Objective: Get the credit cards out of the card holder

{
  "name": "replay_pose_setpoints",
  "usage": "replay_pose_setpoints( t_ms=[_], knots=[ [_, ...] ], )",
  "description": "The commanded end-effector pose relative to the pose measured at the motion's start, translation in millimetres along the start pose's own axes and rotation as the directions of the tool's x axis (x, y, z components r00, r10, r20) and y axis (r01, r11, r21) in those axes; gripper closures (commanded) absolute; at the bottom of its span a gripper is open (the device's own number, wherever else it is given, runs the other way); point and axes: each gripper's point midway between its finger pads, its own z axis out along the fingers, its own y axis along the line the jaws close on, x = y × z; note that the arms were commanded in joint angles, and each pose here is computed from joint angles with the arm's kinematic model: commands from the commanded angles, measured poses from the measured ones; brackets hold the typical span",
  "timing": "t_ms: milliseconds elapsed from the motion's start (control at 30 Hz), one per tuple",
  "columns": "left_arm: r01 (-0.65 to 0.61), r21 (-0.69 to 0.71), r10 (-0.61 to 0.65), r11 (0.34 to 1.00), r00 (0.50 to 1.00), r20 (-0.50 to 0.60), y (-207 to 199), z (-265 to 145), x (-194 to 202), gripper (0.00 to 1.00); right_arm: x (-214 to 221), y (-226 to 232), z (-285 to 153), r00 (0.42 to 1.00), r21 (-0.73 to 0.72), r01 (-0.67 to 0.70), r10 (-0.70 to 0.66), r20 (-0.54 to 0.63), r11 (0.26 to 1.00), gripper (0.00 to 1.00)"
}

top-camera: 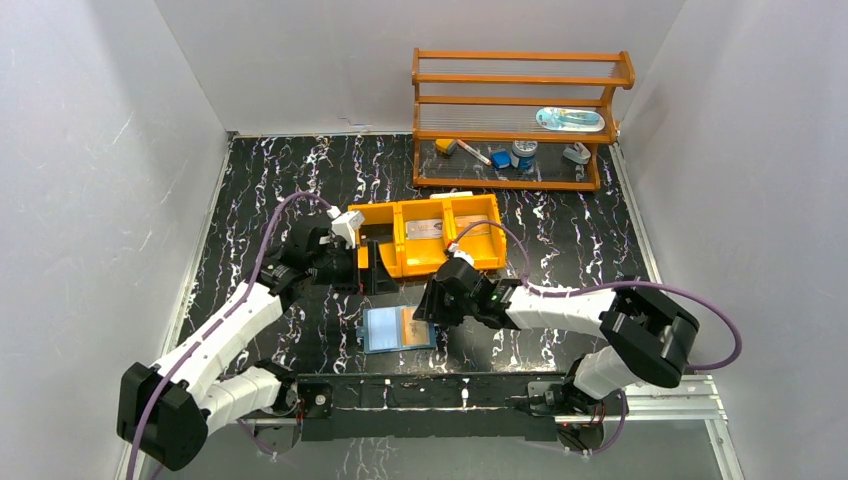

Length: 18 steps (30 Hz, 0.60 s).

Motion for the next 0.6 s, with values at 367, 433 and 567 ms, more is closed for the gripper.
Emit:
replay_pose_setpoints(
  t_ms=[367, 433, 567],
  knots=[
    [0.097, 0.132, -0.067, 0.987, 0.974, -0.218, -15.1, 16.7, 44.0, 0.33, 17.2, -19.7, 10.0, 0.995, 0.043, -0.087, 0.089, -0.039, 0.995, 0.71],
    [0.106, 0.141, -0.069, 0.984, 0.966, -0.250, -17.7, 20.6, 48.7, 0.38, 20.4, -27.2, 10.5, 0.993, 0.068, -0.103, 0.106, -0.041, 0.992, 0.74],
    [0.092, 0.134, -0.049, 0.987, 0.954, -0.295, -21.0, 30.2, 55.9, 0.43, 23.0, -44.0, 9.2, 0.991, 0.134, -0.124, 0.129, -0.026, 0.983, 0.77]
  ],
)
